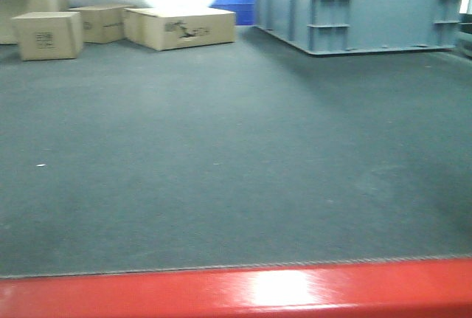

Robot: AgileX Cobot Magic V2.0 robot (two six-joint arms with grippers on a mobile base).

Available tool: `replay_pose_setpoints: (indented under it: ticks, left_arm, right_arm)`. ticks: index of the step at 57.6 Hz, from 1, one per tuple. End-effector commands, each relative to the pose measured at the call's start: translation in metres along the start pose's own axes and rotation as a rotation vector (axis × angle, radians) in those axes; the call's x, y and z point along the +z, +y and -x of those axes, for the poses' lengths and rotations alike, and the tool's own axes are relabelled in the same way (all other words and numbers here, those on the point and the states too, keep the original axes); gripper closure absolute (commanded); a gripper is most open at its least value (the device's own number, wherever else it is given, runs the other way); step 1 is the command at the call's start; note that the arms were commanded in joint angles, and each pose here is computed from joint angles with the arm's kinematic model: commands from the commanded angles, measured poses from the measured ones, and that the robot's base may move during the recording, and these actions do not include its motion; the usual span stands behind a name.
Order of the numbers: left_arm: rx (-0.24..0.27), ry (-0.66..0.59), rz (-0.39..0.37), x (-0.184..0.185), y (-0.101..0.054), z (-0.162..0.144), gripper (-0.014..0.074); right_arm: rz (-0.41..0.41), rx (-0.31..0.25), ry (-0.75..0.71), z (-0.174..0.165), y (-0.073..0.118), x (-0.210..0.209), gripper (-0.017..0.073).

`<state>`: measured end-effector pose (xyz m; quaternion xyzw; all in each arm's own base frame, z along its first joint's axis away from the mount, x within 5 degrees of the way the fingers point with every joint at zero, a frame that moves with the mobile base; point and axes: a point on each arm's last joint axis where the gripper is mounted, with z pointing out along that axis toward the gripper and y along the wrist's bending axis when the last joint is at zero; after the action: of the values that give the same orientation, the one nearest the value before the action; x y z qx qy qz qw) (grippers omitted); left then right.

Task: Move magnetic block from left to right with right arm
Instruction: 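Stop at the table near the cardboard boxes, cube held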

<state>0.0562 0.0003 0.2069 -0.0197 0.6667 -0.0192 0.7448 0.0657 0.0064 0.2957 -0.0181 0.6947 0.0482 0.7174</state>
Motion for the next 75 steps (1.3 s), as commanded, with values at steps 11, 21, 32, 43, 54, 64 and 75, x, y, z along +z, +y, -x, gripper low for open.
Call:
replay_pose_setpoints:
  ticks: [11,21,32,43,54,64,75]
  left_arm:
    - [-0.003,-0.09,0.0,-0.001,0.0003,0.0056,0.072]
    - [-0.003,-0.09,0.0,-0.001,0.0003,0.0056,0.072]
    - [-0.003,-0.09,0.0,-0.001,0.0003,0.0056,0.072]
    - [-0.003,-0.09,0.0,-0.001,0.0003,0.0056,0.072]
    - [-0.003,-0.09,0.0,-0.001,0.0003,0.0056,0.072]
    - [-0.003,-0.09,0.0,-0.001,0.0003,0.0056,0.072]
    - [-0.003,-0.09,0.0,-0.001,0.0003,0.0056,0.072]
  right_arm:
    - [-0.004,-0.003,-0.111,0.018,0.0001,-0.0008,0.0218]
    - [-0.004,-0.003,-0.111,0.018,0.0001,-0.0008,0.0218]
    - [-0.004,-0.003,-0.111,0.018,0.0001,-0.0008,0.0218]
    - [-0.004,-0.003,-0.111,0.018,0.0001,-0.0008,0.0218]
    - [-0.004,-0.003,-0.111,0.018,0.0001,-0.0008,0.0218]
    - [-0.004,-0.003,-0.111,0.018,0.0001,-0.0008,0.0218]
    - [-0.004,-0.003,-0.111,0.018,0.0001,-0.0008,0.0218]
